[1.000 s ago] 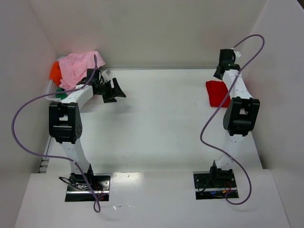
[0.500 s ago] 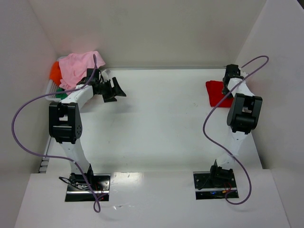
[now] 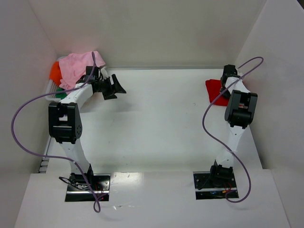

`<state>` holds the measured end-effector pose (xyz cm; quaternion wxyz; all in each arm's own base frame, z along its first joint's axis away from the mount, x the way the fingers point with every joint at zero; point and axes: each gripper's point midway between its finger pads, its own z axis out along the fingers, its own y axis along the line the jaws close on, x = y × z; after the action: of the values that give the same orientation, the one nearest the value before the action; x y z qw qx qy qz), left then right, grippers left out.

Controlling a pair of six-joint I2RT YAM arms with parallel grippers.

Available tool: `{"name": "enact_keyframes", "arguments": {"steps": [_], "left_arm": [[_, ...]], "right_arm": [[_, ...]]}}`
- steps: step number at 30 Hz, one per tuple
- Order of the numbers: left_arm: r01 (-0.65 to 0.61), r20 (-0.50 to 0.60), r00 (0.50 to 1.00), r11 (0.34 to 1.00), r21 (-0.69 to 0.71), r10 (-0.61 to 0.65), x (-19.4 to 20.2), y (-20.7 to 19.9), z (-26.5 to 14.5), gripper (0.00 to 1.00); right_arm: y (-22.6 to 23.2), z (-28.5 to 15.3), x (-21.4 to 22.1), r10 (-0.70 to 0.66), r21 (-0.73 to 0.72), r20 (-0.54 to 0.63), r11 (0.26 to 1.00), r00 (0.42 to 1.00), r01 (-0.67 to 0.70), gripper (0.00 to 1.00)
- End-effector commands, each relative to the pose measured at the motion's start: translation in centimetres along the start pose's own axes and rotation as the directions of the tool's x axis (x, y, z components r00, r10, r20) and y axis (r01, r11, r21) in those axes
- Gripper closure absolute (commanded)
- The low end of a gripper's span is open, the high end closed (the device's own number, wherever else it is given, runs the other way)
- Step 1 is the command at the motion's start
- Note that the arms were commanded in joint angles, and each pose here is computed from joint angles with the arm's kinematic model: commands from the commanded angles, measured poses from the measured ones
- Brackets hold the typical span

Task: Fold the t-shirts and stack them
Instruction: Put the neatly folded tshirt into the corner of the board with the right arm

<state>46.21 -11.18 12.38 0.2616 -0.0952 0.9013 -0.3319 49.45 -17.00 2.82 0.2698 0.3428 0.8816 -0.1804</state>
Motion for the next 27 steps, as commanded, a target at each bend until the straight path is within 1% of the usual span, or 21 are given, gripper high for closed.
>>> {"name": "enact_keyframes", "arguments": {"steps": [1,3,5,6,7,9,10,17,21,24,26,27], "left_arm": [[-0.025,0.057,0.998,0.999,0.040,0.023,-2.2,-1.8,-1.1,0.17],[-0.025,0.057,0.998,0.999,0.040,0.023,-2.2,-1.8,-1.1,0.17],[-0.016,0.057,0.998,0.999,0.041,0.013,-2.2,-1.8,-1.1,0.17],[-0.010,0.050,0.999,0.999,0.038,0.009,-2.1,-1.6,-0.8,0.17],[-0.010,0.050,0.999,0.999,0.038,0.008,-2.1,-1.6,-0.8,0.17],[-0.010,0.050,0.999,0.999,0.038,0.008,-2.2,-1.7,-0.9,0.17],[-0.010,0.050,0.999,0.999,0.038,0.008,-2.2,-1.7,-0.9,0.17],[-0.010,0.050,0.999,0.999,0.038,0.008,-2.2,-1.7,-0.9,0.17],[-0.010,0.050,0.999,0.999,0.038,0.008,-2.2,-1.7,-0.9,0.17],[-0.010,0.050,0.999,0.999,0.038,0.008,-2.2,-1.7,-0.9,0.17],[-0.010,0.050,0.999,0.999,0.038,0.008,-2.2,-1.7,-0.9,0.17],[-0.017,0.058,0.998,0.999,0.041,0.014,-2.4,-2.0,-1.2,0.17]], "right_arm": [[2.4,1.6,-0.5,0.027,-0.060,0.005,0.998,1.000,-0.027,0.85],[2.9,2.5,-0.4,0.015,-0.069,-0.001,0.997,1.000,-0.015,0.83],[3.7,2.4,-1.6,0.021,-0.085,0.007,0.996,1.000,-0.020,0.83],[3.7,3.1,-1.1,0.003,-0.076,-0.011,0.997,1.000,-0.003,0.83],[4.7,2.6,-2.4,0.008,-0.093,0.015,0.996,1.000,-0.006,0.82],[5.5,2.7,-2.3,-0.011,-0.105,0.010,0.994,1.000,0.012,0.82],[5.7,2.2,-3.5,0.000,-0.114,0.030,0.993,1.000,0.004,0.80],[7.7,2.3,-4.0,0.003,-0.169,0.038,0.986,0.999,0.004,0.79],[8.9,2.0,-4.8,0.003,-0.224,0.047,0.974,0.999,0.007,0.79],[9.1,2.6,-5.0,0.004,-0.216,0.050,0.976,0.999,0.007,0.79],[9.2,2.5,-6.0,0.005,-0.212,0.073,0.977,0.997,0.010,0.78],[9.0,3.1,-5.4,-0.006,-0.193,0.055,0.981,0.998,0.016,0.78]]}}
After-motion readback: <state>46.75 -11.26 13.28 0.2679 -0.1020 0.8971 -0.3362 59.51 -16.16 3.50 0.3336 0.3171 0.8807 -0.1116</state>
